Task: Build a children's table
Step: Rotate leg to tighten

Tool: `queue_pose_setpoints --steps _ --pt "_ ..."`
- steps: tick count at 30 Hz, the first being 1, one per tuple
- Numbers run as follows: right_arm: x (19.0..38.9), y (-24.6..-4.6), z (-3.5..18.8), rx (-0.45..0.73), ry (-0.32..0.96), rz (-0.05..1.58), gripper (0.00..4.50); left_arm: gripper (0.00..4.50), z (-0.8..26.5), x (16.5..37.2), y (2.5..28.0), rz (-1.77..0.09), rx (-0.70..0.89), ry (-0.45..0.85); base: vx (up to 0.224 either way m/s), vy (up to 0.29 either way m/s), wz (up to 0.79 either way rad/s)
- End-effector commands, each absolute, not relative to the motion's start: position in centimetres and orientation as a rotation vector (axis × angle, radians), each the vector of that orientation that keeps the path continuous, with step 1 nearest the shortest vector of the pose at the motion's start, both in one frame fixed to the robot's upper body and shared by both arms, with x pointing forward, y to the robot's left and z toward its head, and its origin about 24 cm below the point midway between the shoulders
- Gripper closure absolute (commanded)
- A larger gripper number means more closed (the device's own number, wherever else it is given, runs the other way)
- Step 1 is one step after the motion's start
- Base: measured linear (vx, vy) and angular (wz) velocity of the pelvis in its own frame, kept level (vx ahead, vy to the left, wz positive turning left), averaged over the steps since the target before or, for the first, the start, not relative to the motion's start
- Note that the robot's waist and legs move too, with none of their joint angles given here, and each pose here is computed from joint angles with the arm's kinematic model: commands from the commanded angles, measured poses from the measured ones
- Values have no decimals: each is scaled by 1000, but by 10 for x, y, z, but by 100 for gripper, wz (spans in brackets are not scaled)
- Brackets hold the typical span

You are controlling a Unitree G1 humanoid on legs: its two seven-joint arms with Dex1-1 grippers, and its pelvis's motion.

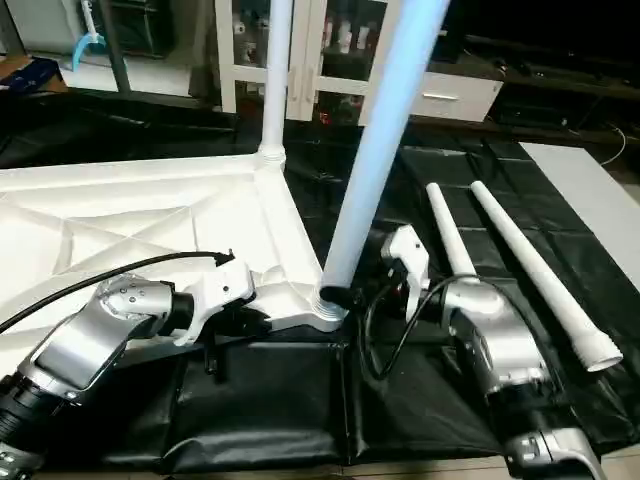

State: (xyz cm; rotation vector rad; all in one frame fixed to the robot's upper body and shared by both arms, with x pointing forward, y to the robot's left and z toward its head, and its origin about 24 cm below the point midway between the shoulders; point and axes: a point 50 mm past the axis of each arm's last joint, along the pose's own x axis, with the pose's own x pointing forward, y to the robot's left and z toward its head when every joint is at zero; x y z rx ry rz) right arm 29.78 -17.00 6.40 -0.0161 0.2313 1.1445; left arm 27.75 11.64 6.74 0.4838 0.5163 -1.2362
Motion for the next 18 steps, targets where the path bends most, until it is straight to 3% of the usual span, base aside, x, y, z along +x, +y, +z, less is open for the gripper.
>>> queue_pose_setpoints --steps 1,3,5,11,13,14,15,17,18 --pt "300 -178 67 0 222 1129 185 450 75 271 104 -1331 468 444 0 0 0" --pt "300 -177 66 14 224 1140 219 450 75 271 104 -1334 468 450 0 0 0" --pt "300 -177 65 16 228 1137 225 450 74 271 105 -1334 470 452 0 0 0" --pt "306 -182 45 33 277 910 254 450 73 273 103 -1296 451 474 0 0 0" --pt "308 -181 34 17 312 788 256 450 72 280 101 -1213 450 494 0 0 0" --pt "313 -181 26 -2 348 627 257 450 72 291 99 -1082 423 497 0 0 0" --pt "313 -181 25 -6 352 605 258 450 72 292 98 -1064 419 498 0 0 0" --pt "318 -184 13 -61 415 337 259 450 72 306 93 -872 358 513 0 0 0" --pt "320 -180 4 -111 435 107 259 450 72 312 81 -816 315 509 0 0 0"
